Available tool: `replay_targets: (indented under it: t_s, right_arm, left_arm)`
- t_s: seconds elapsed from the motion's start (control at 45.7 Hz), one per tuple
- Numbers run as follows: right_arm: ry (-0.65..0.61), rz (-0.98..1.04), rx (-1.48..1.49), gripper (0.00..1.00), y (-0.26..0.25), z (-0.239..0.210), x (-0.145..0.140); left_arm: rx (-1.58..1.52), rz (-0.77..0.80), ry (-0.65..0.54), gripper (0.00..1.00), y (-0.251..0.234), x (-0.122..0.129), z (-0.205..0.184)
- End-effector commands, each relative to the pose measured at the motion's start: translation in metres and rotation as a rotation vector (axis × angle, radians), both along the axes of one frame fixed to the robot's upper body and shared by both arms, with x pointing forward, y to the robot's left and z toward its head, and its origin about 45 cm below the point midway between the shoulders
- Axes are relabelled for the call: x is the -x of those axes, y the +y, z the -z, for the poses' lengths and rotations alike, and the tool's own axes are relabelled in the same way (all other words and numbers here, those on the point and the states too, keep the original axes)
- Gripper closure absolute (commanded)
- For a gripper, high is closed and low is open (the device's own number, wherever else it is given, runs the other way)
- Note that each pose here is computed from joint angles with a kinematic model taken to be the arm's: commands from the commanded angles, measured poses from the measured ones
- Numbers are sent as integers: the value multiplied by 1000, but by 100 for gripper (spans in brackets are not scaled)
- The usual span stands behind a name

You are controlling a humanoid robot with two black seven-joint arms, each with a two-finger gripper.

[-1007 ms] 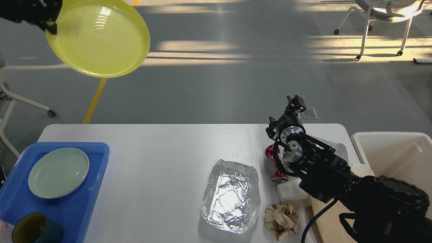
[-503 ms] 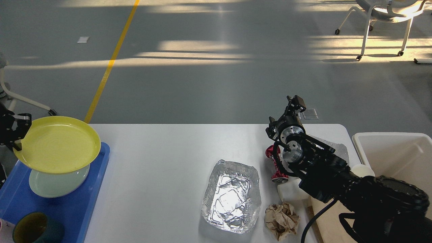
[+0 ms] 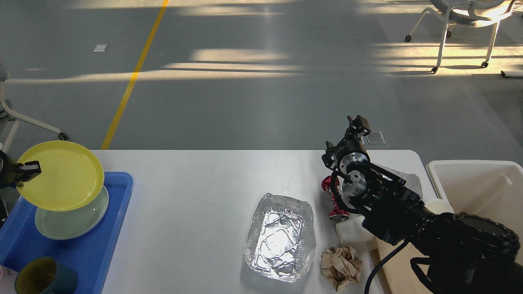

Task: Tidy desktop
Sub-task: 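Lower the yellow plate onto the green plate in the blue tray, then release the plate and raise the left gripper away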

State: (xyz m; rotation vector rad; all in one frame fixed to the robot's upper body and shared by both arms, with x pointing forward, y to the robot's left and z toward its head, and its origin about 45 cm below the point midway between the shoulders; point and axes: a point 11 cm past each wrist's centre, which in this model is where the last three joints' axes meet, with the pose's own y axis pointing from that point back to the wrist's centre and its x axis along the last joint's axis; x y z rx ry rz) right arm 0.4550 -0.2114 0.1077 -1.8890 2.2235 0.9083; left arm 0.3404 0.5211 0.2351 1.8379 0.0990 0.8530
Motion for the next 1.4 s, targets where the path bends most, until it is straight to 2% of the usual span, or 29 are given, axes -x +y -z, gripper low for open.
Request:
replay_targets:
  t_s: [0.0,0.328,0.766,1.138,1.226,1.291,1.379]
  right_arm:
    - [0,1,-1,0,0,0,0]
    - [0,1,-1,0,0,0,0]
    - [0,0,0,0,0,0,0]
    - [0,1,-1,0,0,0,0]
    - [0,0,0,0,0,0,0]
    - [0,-1,0,0,1,0,0]
    - [0,0,0,0,0,0,0]
  left_arm:
    - [-12,-4,-18,100,2,3,18]
    - [17,-33,-11,97,0,21,61]
    - [12,-42,-13,79,4,23,62]
    - [10,-95,-43,57,25,28,45]
    - [38,-115,-83,45,29,19,21]
    - [117,-137,-71,36,28,15,0]
    - [193,-131,-47,33,21,8,-22]
